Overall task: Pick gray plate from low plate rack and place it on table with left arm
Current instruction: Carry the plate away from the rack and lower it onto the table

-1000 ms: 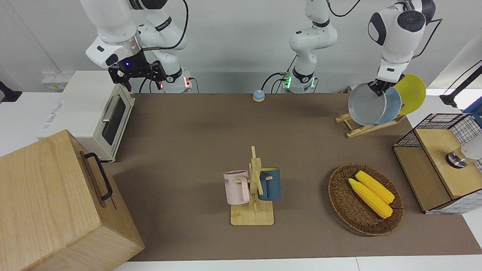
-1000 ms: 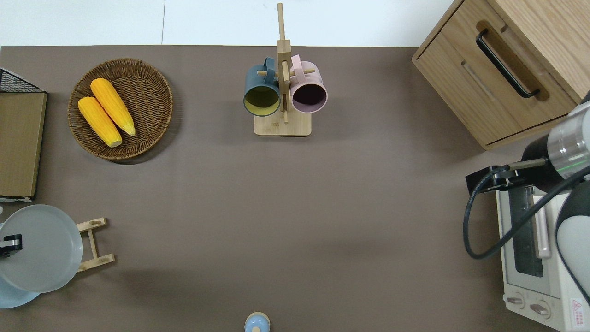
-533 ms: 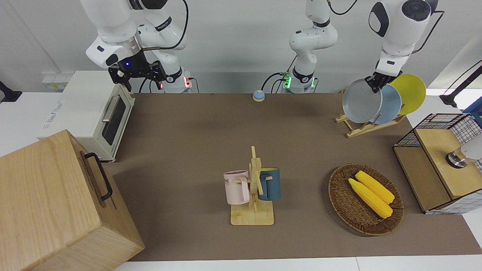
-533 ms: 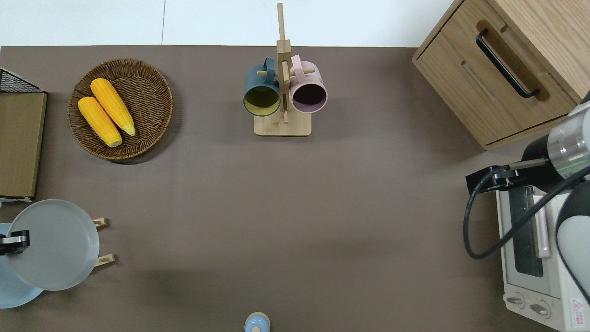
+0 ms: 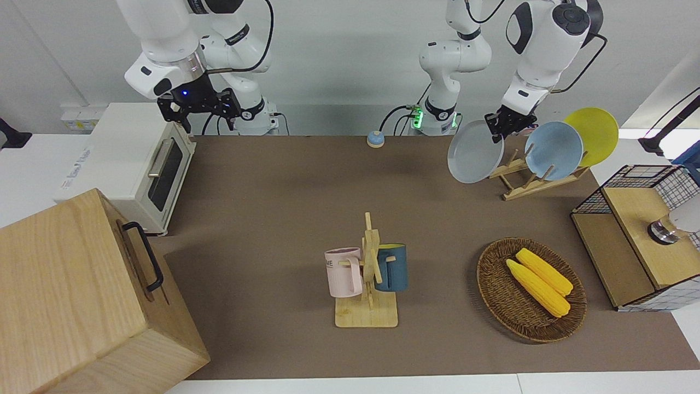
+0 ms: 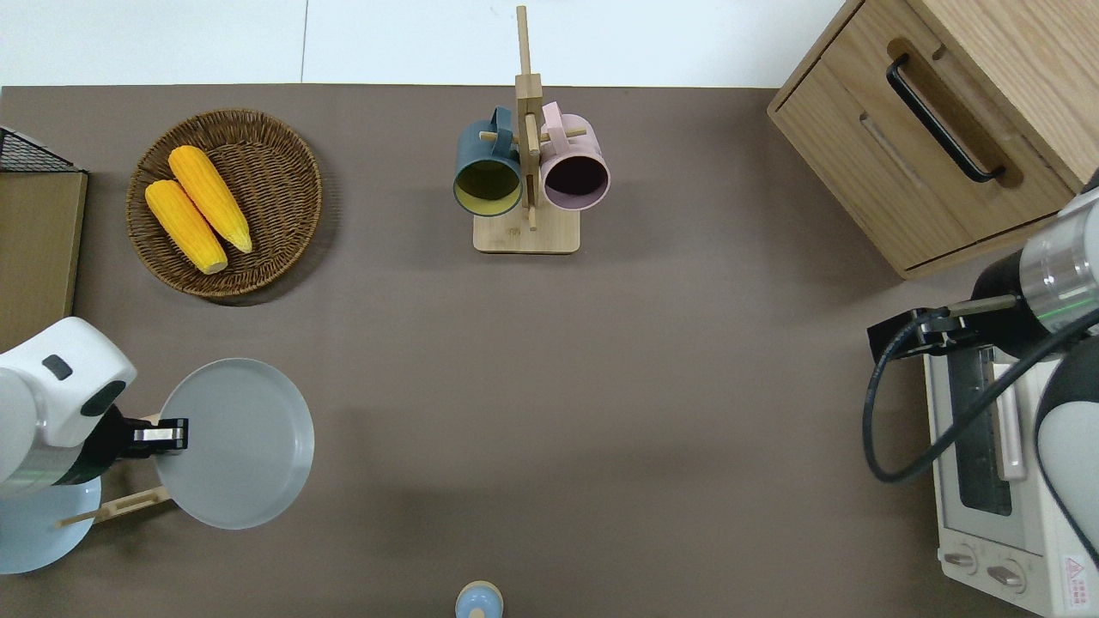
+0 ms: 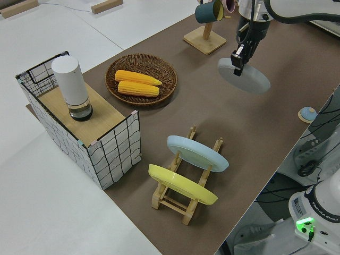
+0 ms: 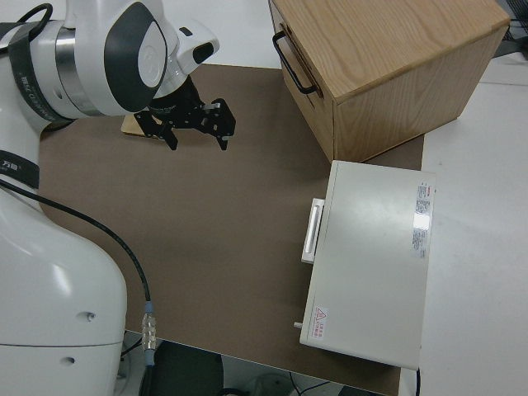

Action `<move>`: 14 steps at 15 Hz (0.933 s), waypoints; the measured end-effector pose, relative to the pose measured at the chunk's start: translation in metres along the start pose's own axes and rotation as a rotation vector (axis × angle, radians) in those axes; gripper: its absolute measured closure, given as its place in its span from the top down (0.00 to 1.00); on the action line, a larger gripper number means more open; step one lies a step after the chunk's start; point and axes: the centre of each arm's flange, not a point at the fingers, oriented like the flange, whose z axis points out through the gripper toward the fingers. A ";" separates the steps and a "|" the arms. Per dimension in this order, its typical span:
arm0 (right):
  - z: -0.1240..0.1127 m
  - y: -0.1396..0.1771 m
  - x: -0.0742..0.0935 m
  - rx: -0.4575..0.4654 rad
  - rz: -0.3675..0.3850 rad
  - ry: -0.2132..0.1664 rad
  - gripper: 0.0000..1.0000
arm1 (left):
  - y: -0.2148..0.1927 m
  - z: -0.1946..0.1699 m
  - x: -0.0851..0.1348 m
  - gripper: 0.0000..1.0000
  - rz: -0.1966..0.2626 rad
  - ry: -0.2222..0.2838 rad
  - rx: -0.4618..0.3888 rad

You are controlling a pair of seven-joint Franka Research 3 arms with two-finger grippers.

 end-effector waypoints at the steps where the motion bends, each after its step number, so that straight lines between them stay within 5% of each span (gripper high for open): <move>1: 0.000 0.000 0.000 0.000 0.000 0.000 0.99 | 0.006 0.002 0.000 0.14 0.005 -0.005 -0.023; 5: 0.000 0.000 0.000 0.000 0.000 0.000 0.99 | 0.020 0.010 0.003 0.13 0.018 -0.019 -0.122; 14: 0.000 0.000 0.000 0.000 0.000 0.000 0.99 | -0.005 0.077 0.014 0.13 0.144 -0.035 -0.342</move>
